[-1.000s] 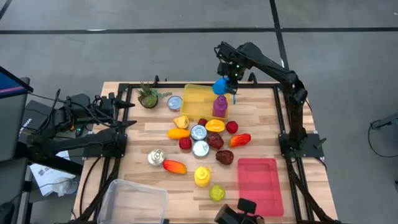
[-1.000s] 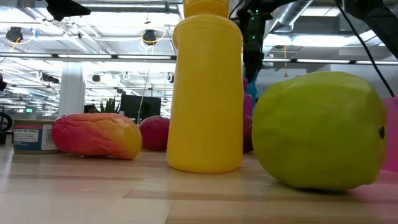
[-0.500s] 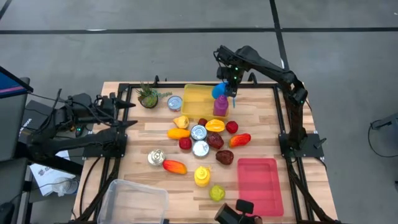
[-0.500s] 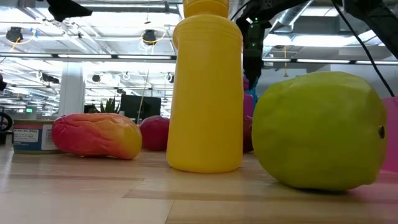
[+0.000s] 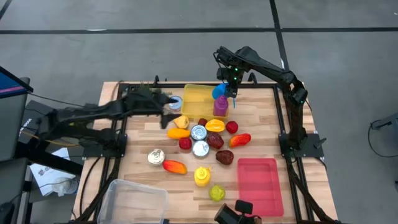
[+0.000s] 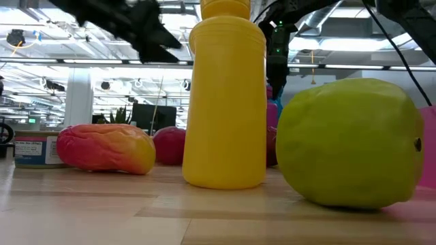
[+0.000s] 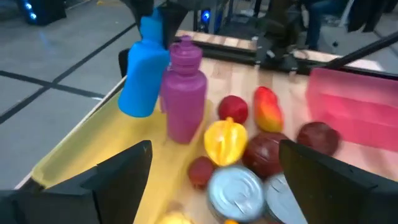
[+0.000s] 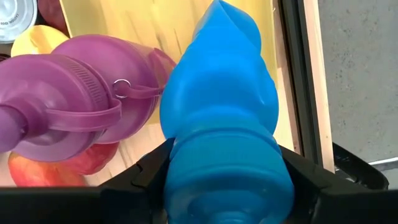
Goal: Pick & Place Food Item
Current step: Put the blue tumbler into the yellow bin
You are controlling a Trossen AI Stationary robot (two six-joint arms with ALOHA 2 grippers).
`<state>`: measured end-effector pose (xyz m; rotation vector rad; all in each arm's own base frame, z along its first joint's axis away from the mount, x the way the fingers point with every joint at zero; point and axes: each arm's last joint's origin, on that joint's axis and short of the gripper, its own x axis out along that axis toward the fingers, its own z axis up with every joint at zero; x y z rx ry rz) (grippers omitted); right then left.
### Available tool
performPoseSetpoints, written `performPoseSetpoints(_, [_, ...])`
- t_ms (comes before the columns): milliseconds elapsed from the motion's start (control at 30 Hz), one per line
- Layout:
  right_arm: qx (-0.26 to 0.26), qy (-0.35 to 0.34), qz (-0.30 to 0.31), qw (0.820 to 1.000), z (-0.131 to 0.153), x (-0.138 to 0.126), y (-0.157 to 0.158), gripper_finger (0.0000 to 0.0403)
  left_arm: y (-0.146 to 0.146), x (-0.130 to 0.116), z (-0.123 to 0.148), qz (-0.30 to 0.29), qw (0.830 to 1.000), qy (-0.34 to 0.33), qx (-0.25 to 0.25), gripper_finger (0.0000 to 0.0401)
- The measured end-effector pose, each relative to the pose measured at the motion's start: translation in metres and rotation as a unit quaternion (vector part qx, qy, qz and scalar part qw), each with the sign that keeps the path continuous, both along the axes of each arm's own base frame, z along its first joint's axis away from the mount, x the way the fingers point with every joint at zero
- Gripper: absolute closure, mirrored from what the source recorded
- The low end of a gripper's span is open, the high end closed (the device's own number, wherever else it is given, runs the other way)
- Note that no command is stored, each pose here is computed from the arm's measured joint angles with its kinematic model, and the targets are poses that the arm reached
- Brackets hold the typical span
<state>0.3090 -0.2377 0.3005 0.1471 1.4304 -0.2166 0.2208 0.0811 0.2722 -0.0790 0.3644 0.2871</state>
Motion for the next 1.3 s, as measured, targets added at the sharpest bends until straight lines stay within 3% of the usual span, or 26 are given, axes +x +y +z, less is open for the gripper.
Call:
performPoseSetpoints(133, [0.004, -0.005, 0.003, 1.0, 0.0, 0.001, 0.0, 0.0209, 0.025, 0.028, -0.016, 0.023, 0.999, 0.032, -0.008, 0.008])
performPoseSetpoints(233, [0.007, -0.011, 0.006, 1.0, 0.0, 0.001, 0.0, 0.0209, 0.036, 0.037, -0.018, 0.034, 0.999, 0.016, -0.002, 0.0086])
performPoseSetpoints(500, [0.007, -0.011, 0.008, 1.0, 0.0, 0.002, 0.001, 0.0209, 0.045, 0.036, -0.011, 0.04, 0.999, -0.025, 0.0, 0.0089])
performPoseSetpoints(800, [0.009, -0.009, 0.009, 1.0, 0.0, 0.002, 0.002, 0.0195, 0.042, 0.035, -0.01, 0.028, 0.999, -0.03, -0.014, 0.0092])
performPoseSetpoints(1000, [0.008, -0.008, 0.023, 1.0, 0.0, 0.005, 0.006, 0.0208, 0.041, 0.035, -0.01, 0.014, 0.999, -0.033, -0.024, 0.0092])
performPoseSetpoints(1300, [0.006, -0.009, 0.029, 1.0, 0.0, 0.005, 0.006, 0.0172, 0.041, 0.035, -0.01, 0.012, 0.999, -0.033, -0.025, 0.0092])
